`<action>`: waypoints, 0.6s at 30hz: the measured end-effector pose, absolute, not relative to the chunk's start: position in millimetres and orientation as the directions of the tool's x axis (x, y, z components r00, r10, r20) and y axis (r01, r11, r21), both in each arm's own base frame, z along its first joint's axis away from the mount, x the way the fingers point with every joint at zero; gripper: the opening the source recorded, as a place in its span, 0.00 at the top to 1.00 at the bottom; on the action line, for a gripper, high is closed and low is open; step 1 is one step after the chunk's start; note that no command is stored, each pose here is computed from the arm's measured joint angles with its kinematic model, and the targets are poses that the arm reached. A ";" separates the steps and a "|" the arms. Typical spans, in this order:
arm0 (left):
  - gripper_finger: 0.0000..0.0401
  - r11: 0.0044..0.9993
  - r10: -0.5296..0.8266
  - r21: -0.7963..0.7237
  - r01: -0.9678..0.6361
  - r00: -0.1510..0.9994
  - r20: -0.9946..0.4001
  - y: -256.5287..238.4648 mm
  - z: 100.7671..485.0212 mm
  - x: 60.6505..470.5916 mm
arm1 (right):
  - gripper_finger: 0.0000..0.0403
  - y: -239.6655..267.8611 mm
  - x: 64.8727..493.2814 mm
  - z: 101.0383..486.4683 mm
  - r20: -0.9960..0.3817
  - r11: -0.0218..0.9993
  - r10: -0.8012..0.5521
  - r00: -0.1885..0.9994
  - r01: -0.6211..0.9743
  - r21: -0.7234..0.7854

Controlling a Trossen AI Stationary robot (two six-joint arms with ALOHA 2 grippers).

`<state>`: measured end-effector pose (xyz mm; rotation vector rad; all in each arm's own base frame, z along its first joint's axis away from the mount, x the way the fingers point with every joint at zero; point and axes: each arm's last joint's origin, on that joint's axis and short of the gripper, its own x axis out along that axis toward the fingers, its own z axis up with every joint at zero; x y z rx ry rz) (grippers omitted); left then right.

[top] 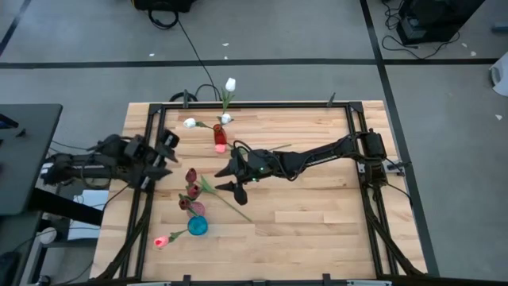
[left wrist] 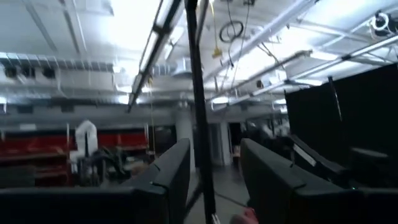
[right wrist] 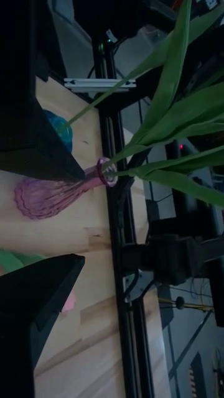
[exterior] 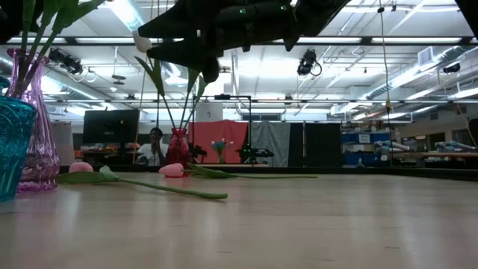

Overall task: Sort flowers into vase by color
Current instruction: Move the pink vase to the top right of the table

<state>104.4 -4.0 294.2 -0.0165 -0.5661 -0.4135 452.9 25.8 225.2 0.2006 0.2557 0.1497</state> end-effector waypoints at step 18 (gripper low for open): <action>0.63 0.866 -0.498 0.122 0.485 0.858 0.126 -83.0 332.0 100.8 | 0.47 35.3 453.8 219.7 -0.248 0.968 0.180 0.952 -0.127 0.215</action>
